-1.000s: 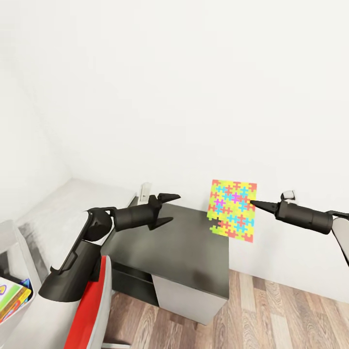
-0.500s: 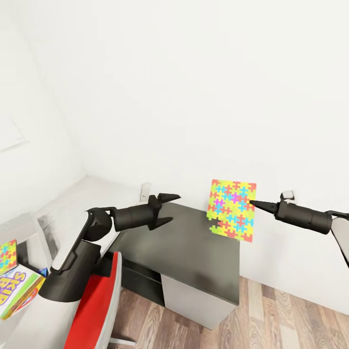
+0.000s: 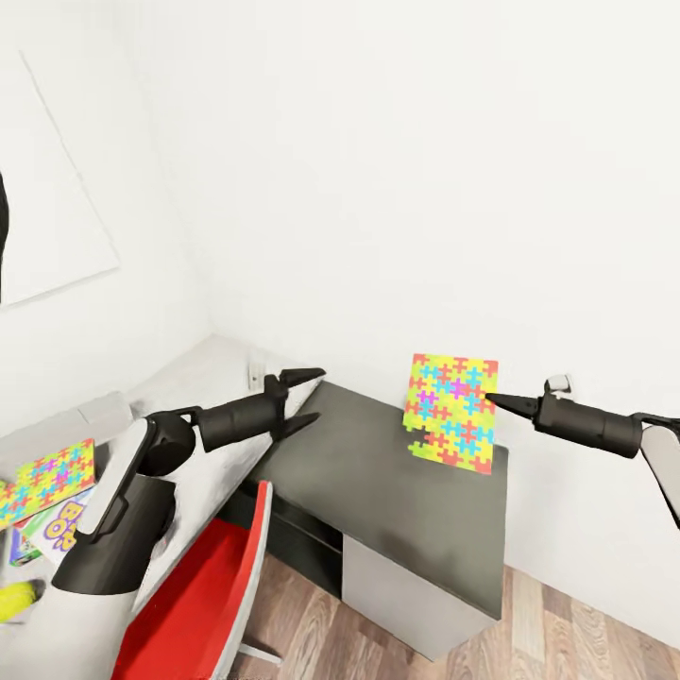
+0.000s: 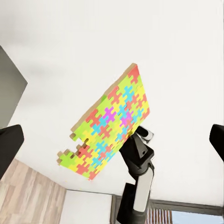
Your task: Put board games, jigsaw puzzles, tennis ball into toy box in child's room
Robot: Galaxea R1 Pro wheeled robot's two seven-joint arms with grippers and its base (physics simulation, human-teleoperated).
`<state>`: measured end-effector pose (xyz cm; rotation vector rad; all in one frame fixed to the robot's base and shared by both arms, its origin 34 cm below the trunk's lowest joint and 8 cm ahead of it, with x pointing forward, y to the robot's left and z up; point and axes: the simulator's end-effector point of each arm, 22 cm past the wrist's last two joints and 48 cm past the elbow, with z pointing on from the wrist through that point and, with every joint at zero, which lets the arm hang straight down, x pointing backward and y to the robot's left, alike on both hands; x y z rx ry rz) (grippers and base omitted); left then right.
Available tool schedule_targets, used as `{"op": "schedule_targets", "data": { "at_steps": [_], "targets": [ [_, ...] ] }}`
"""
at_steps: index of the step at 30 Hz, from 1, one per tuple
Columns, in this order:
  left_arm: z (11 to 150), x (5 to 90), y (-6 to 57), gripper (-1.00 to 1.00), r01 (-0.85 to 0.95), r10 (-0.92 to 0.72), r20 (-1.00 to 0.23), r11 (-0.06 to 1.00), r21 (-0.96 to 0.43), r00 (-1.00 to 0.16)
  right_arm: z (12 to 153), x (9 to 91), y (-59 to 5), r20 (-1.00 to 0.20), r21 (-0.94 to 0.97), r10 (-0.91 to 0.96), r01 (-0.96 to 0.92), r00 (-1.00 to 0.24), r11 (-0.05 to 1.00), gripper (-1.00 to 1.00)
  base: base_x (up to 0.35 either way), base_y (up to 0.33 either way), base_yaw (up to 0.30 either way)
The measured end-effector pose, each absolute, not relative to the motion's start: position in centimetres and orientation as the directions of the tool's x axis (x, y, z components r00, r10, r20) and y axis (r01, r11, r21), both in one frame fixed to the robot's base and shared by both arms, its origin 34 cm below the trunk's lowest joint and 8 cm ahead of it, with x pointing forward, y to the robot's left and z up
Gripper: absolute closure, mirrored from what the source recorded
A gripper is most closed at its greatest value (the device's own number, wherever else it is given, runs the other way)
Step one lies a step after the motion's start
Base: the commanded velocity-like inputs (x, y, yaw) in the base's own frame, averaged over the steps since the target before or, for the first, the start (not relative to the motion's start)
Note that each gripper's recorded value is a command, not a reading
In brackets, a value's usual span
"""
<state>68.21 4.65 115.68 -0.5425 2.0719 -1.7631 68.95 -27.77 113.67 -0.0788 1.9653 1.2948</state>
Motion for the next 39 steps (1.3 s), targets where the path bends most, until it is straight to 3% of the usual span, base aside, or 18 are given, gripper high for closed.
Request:
{"op": "schedule_targets", "data": {
  "at_steps": [5, 10, 18, 27, 39],
  "targets": [
    [117.8, 68.5, 8.3, -1.00, 0.008, -0.570, 0.001, -0.012, -1.000, -0.821, 113.5, 70.2, -28.7, -0.597, 0.781, 0.374, -0.407, -0.709, 0.475, 1.00, 0.000, 0.000, 0.278],
    [119.3, 68.3, 11.2, -1.00, 0.069, -0.604, 0.007, -0.102, -0.992, -0.797, 115.8, 72.3, -28.7, -0.615, 0.773, 0.384, -0.431, -0.688, 0.466, 1.00, 0.000, 0.000, 0.280],
    [119.8, 68.0, 13.5, -1.00, 0.103, -0.631, 0.008, -0.140, -0.985, -0.776, 117.8, 73.8, -26.3, -0.631, 0.764, 0.355, -0.472, -0.690, 0.441, 1.00, 0.000, 0.000, 0.282],
    [119.6, 67.9, 15.3, -1.00, 0.108, -0.657, 0.014, -0.144, -0.984, -0.754, 117.6, 76.3, -22.2, -0.567, 0.818, 0.375, -0.447, -0.734, 0.362, 1.00, 0.000, 0.000, 0.284],
    [119.7, 67.8, 15.9, -1.00, 0.112, -0.663, 0.009, -0.140, -0.984, -0.748, 118.3, 79.6, -18.2, -0.531, 0.836, 0.347, -0.412, -0.773, 0.362, 1.00, 0.000, 0.000, 0.285]
  ]
}}
